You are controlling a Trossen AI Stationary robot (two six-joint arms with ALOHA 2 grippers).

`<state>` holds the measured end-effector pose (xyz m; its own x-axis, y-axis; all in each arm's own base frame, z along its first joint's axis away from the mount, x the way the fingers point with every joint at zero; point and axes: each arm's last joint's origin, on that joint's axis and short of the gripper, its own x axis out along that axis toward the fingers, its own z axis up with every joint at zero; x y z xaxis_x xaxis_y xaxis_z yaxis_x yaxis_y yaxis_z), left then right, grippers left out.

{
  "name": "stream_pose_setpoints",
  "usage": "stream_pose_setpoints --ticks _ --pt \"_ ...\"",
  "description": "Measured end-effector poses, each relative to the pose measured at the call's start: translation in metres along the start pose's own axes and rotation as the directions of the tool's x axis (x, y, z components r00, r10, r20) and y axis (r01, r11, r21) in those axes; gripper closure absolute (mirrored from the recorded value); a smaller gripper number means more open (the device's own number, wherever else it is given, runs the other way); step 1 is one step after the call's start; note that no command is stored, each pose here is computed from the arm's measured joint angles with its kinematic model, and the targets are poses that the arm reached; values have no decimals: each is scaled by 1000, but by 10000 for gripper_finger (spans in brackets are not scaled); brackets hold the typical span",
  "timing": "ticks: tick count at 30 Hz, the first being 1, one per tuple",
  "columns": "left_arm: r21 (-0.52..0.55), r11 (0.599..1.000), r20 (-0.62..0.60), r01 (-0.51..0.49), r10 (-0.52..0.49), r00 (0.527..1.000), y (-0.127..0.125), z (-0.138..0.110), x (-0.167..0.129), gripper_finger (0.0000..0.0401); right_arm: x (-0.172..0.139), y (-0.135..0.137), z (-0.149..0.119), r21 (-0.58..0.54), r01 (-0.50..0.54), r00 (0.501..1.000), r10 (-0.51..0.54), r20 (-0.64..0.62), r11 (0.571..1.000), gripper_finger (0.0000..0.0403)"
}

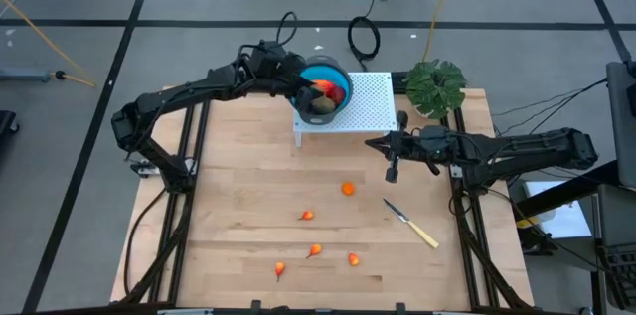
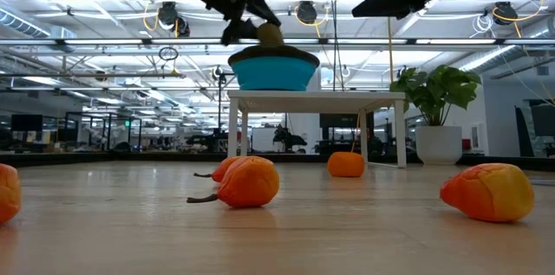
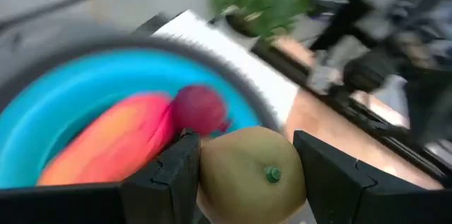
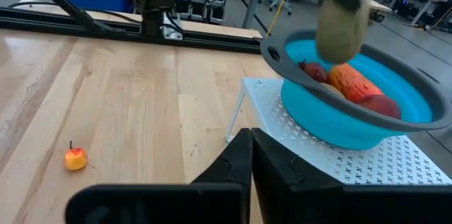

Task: Pick & Place Fruit
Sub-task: Put the kiwi into the blue strainer bowl on the shelf

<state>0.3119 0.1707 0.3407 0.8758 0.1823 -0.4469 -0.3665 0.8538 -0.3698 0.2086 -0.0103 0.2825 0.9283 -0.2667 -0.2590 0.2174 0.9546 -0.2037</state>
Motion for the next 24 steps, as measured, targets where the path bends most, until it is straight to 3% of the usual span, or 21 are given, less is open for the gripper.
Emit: stream_pose_setpoints --ticks 2,5,10,13,15,18,24 --pt "110 986 26 129 -133 991 -3 6 -1 199 0 0 -1 -2 -1 1000 1 -7 1000 403" --pt "212 900 37 381 -397 917 -8 15 -6 199 0 0 -2 -6 -2 1000 2 -22 1000 403" --pt "113 819 69 562 -571 818 -5 28 -15 199 0 0 -3 -7 -3 1000 3 -28 1000 403" --pt "168 716 50 678 -693 719 -4 35 -23 199 0 0 -3 -7 -3 1000 3 -28 1000 403" --pt "211 653 29 728 -748 663 -6 38 -27 199 0 0 -3 -8 -3 1000 3 -29 1000 403" --pt "253 591 16 766 -794 608 -11 42 -31 199 0 0 -3 -9 -3 999 3 -34 1000 403" --pt "270 571 30 775 -810 586 -13 47 -34 199 0 1 -5 -15 -6 998 5 -55 1000 403"
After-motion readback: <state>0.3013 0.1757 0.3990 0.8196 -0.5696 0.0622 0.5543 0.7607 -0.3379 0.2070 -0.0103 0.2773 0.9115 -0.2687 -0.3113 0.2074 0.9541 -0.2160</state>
